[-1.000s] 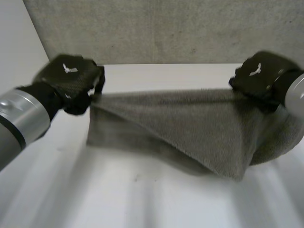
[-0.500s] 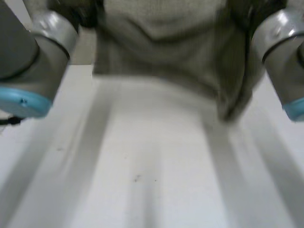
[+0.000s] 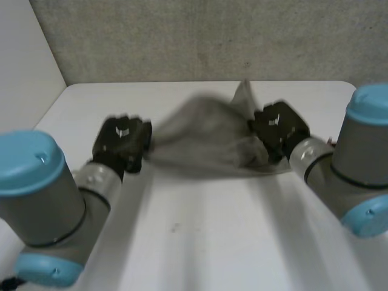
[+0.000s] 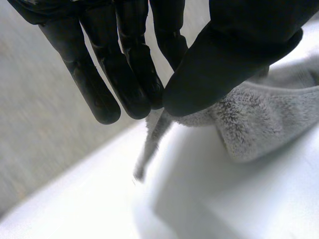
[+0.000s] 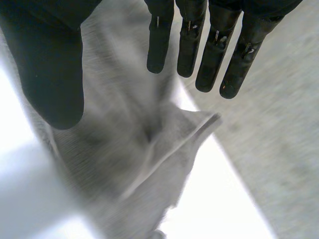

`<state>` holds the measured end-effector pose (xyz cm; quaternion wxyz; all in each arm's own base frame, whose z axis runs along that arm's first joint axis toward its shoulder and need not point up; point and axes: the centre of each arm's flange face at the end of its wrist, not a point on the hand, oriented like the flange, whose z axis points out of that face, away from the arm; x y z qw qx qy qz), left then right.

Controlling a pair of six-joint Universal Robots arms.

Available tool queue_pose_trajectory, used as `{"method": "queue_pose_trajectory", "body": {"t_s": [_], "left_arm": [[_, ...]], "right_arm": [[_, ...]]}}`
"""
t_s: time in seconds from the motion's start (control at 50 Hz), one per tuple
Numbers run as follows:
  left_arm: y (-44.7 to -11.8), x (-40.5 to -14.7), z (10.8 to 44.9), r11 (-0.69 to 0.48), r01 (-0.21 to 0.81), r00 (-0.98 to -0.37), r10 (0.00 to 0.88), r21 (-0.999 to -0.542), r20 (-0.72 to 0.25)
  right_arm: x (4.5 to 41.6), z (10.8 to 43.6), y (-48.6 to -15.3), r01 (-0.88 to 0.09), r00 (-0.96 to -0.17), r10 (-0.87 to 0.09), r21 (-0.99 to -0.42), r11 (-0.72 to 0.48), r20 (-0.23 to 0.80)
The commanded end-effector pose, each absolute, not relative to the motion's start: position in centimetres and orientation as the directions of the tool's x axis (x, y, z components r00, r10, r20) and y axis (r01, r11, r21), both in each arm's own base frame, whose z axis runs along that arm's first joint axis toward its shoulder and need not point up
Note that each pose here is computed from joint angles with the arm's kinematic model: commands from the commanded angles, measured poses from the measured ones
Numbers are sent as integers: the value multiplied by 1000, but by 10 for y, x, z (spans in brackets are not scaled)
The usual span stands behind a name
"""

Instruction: Fold the laundry

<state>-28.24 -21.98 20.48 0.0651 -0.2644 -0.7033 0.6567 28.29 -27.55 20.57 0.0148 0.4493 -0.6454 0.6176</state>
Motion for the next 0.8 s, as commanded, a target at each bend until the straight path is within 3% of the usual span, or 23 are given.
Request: {"method": "queue_pose_trajectory", "body": {"t_s": [0.02, 0.14, 0.3, 0.34, 0.44, 0.62, 0.8], "left_arm": [[-207, -270, 176, 83, 333, -833, 493, -939, -251], [-206, -266, 191, 53, 312, -838, 486, -949, -248], [-204, -268, 239, -82, 237, -852, 461, -968, -248], [-202, -272, 266, -157, 190, -859, 452, -969, -242], [-192, -282, 300, -247, 126, -853, 467, -961, -232], [-167, -300, 340, -323, 55, -821, 524, -945, -226], [-163, -303, 359, -349, 30, -820, 527, -937, -222]], "right_arm": [[271, 165, -261, -564, -649, -621, -826, 5, 439], [267, 162, -259, -524, -689, -620, -849, 69, 375], [240, 177, -276, -448, -787, -528, -884, 135, 318], [238, 181, -275, -391, -818, -514, -905, 169, 257], [238, 181, -272, -282, -860, -493, -927, 248, 130], [247, 167, -274, -145, -876, -480, -926, 348, -43], [268, 153, -255, -143, -843, -529, -905, 400, -101]]}}
